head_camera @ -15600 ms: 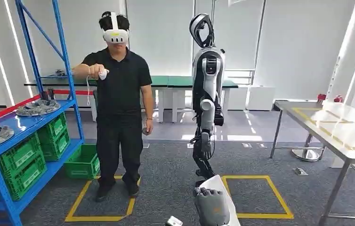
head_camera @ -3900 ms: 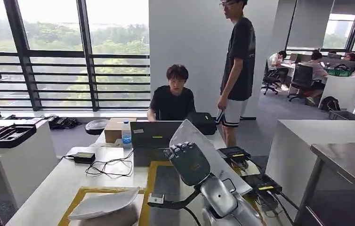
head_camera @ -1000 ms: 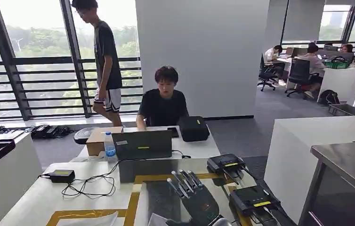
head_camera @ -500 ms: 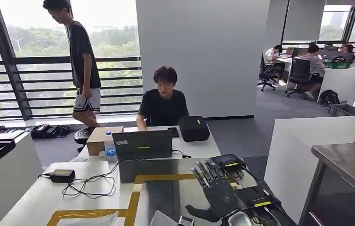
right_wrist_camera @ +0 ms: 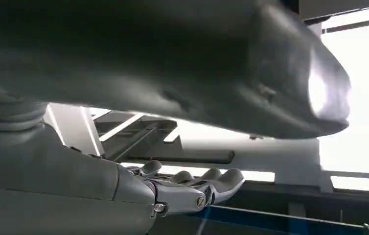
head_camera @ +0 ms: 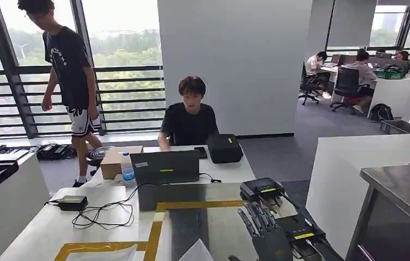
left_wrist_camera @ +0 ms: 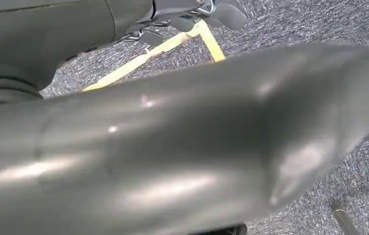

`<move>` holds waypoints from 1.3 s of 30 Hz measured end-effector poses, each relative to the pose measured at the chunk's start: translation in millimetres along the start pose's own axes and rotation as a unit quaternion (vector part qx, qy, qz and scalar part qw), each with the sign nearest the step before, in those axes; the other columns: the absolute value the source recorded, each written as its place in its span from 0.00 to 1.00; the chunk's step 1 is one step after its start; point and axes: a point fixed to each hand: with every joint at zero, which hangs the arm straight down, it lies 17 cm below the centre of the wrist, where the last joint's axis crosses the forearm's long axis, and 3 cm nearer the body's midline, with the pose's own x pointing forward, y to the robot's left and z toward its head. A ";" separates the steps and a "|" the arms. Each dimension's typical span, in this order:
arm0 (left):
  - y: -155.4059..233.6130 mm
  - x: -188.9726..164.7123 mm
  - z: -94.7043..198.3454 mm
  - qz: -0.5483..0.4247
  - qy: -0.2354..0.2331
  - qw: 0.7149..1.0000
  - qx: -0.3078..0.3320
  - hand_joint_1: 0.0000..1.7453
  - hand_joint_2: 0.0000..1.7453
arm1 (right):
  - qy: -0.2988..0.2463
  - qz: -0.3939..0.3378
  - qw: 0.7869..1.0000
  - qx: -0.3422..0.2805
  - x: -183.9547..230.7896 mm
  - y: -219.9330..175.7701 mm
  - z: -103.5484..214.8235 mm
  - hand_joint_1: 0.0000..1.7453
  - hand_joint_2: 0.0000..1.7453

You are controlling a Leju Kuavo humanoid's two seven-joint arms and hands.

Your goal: Take the parts from the cabinet and place them on the table.

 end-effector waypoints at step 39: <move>0.5 7.5 -5.4 0.004 0.014 1.000 0.009 0.00 0.00 | 0.050 -0.014 0.998 -0.046 -29.6 -23.4 4.4 0.00 0.00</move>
